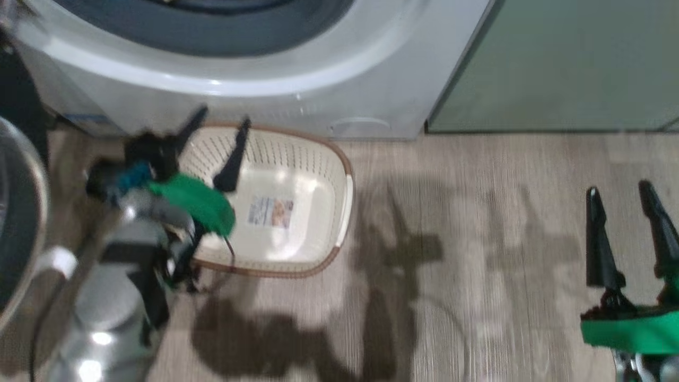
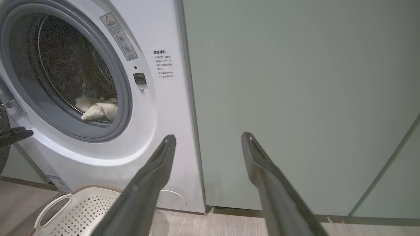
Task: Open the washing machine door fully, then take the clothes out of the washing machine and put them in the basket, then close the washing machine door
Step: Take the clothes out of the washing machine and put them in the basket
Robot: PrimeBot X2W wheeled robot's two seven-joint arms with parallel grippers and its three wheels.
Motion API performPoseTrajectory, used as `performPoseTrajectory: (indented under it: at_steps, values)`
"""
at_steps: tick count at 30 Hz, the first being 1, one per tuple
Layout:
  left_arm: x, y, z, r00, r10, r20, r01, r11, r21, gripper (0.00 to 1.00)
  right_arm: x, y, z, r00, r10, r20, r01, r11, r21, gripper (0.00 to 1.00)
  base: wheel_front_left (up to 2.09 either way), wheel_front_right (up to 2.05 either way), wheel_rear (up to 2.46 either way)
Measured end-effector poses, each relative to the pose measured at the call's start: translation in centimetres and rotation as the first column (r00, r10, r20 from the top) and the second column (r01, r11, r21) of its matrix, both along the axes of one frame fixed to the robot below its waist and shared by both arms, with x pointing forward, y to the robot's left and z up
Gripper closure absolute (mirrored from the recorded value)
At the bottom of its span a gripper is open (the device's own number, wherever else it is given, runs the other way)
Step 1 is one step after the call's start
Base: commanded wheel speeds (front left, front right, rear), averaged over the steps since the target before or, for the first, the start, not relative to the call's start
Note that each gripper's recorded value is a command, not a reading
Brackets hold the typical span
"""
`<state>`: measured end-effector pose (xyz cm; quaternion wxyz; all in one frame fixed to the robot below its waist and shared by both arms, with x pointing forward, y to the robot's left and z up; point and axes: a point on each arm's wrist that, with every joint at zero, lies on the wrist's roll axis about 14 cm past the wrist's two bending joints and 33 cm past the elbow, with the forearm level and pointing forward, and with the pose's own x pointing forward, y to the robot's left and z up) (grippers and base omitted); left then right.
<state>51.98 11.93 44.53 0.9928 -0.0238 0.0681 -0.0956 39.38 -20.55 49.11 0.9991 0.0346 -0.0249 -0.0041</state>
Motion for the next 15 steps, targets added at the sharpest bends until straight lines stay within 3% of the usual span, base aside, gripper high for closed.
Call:
performPoseTrajectory:
  at_steps: [8,15]
  values:
    - [7.8,-0.6,-0.9,0.997,-0.071,-0.010,0.072,0.992,0.107,0.00,2.9,-0.6,-2.0,0.999,-0.016,-0.030,0.016,1.000,-0.006,0.00,0.00,0.00,0.00]
    - [12.6,-1.1,-2.3,0.994,-0.090,-0.064,0.100,0.979,0.177,0.00,3.4,-1.9,-2.8,0.997,-0.055,-0.049,0.054,0.998,-0.018,0.00,0.00,0.00,0.00]
